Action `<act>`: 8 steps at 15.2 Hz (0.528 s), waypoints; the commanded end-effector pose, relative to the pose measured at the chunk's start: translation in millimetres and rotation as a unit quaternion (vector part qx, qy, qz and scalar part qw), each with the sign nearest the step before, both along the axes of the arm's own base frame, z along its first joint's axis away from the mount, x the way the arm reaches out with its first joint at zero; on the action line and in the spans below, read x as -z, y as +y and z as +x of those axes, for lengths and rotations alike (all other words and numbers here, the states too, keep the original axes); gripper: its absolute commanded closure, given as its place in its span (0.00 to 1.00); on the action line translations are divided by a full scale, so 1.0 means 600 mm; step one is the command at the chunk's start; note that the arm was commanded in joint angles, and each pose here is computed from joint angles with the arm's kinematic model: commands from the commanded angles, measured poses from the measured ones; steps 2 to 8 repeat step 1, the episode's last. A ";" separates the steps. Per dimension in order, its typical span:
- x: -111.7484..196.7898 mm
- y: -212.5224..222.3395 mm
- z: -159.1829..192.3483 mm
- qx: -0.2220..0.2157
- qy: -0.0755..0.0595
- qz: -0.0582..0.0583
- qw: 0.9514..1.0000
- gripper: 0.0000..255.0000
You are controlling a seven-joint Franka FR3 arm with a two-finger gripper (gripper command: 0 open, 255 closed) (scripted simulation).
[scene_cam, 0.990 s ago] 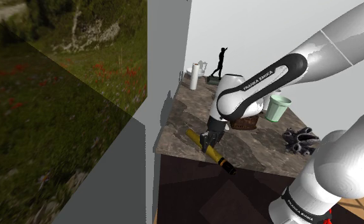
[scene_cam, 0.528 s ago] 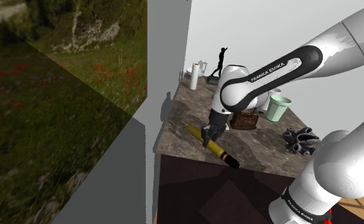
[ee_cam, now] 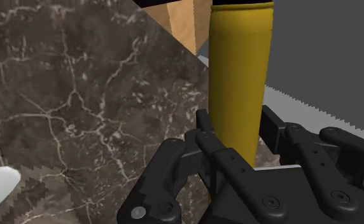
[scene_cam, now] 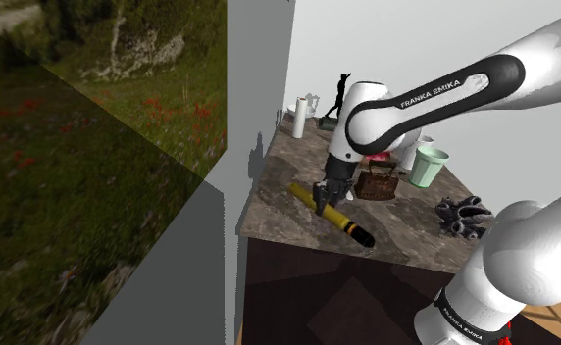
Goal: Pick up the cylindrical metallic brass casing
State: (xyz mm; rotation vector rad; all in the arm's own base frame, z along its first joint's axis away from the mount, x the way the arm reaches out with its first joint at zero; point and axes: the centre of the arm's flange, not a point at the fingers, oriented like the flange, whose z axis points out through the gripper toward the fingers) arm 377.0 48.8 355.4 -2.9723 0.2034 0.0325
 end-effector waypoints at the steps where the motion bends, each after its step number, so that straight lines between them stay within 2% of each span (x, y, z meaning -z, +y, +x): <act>1: -0.006 0.000 0.000 0.000 0.000 0.000 1.000 1.00; 8: -0.006 0.000 0.000 0.000 0.000 0.000 1.000 1.00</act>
